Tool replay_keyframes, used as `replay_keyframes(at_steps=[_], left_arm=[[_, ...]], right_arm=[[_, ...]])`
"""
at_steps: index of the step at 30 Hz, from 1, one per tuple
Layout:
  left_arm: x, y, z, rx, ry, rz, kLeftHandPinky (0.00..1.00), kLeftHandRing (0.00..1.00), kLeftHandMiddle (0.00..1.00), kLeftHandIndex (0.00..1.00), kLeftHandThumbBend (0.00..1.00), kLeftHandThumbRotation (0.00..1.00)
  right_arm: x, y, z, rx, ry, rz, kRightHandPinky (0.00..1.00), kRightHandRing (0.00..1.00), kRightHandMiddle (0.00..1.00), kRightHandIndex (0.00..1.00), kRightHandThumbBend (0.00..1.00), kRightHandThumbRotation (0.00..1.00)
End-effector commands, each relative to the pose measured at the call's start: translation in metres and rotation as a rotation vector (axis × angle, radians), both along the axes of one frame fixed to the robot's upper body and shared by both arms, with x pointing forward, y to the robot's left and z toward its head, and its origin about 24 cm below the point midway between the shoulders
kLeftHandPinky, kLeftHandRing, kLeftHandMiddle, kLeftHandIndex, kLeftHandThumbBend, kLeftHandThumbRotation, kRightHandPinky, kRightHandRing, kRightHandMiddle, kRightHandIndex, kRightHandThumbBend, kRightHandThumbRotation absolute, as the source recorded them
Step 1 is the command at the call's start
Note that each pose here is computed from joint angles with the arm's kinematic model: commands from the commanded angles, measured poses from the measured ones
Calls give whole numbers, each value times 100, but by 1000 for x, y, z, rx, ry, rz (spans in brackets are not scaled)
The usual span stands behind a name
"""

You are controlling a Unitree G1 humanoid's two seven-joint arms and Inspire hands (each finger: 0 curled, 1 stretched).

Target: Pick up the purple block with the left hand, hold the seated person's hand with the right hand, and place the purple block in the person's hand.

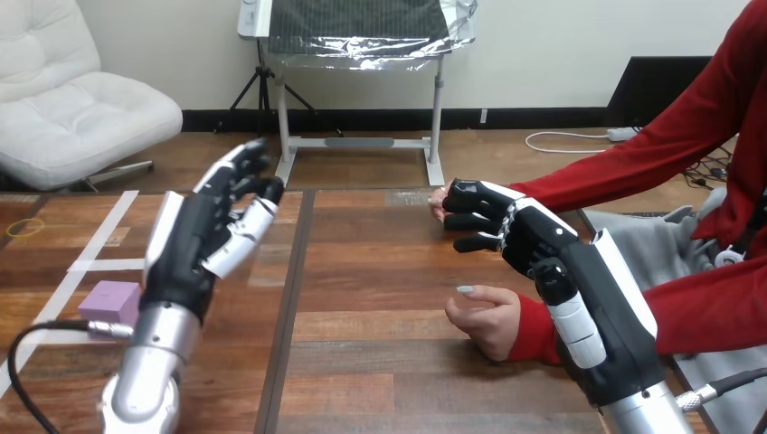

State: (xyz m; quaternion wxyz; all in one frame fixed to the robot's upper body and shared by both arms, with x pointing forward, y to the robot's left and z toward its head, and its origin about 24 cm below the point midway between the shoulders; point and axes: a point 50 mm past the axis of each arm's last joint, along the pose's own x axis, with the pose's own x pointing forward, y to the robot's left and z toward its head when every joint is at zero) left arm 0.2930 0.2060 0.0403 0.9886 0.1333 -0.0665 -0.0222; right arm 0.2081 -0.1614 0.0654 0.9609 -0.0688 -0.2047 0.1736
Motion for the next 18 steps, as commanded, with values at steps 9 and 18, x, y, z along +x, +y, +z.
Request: replay_keyframes(at_steps=[9,18], left_arm=[[45,16,32,81,-55,44,86,90,91,90,44,55],[56,24,33,118,-13,73,89,92,93,91,48,51]], right_arm=[[5,-1,13,0,-70,-2,71,77,80,80,82,100],[5,-2,13,-8,-70,-7,71,78,80,80,82,100]])
